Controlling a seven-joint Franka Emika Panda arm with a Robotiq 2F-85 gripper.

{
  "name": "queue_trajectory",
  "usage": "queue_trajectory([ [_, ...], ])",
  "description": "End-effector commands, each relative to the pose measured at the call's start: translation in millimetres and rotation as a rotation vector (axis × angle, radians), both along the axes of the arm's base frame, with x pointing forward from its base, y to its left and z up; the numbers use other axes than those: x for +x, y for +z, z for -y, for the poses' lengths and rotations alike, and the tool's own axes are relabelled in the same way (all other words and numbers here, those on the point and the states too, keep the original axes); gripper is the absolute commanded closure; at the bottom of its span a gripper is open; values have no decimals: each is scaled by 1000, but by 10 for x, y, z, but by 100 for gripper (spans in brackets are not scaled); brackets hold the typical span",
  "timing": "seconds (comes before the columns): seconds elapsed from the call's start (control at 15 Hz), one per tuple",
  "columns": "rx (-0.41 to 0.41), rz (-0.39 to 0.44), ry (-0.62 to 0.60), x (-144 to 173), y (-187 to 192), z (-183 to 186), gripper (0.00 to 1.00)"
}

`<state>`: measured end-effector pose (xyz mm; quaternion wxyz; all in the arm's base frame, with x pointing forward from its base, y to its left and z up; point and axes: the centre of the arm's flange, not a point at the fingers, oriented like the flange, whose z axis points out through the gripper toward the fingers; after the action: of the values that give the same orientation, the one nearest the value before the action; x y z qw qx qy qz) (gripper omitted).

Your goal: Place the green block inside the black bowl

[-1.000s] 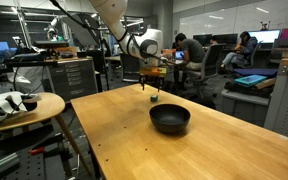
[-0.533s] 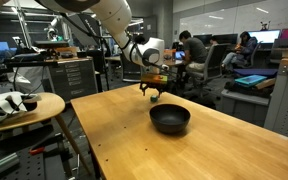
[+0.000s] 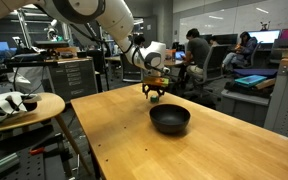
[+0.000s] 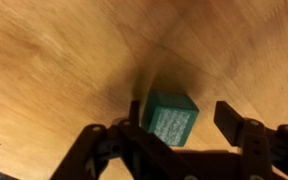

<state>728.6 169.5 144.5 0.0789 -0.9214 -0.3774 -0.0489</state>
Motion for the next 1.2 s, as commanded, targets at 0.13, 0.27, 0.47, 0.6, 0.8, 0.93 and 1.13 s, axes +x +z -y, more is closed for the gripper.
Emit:
queue_trajectory([
  [0.13,-26,17,-8,172,114,7,69],
  [0.27,-32,28,-19,192,183,33,82],
  [0.47,-44,51,-36,243,319,69,78],
  [0.6,-57,80,-51,282,461,110,79],
  [0.8,-79,124,-95,297,727,201,79],
  [0.93,-94,143,-132,284,926,295,79],
  [1.13,-116,181,-205,251,1218,477,79],
])
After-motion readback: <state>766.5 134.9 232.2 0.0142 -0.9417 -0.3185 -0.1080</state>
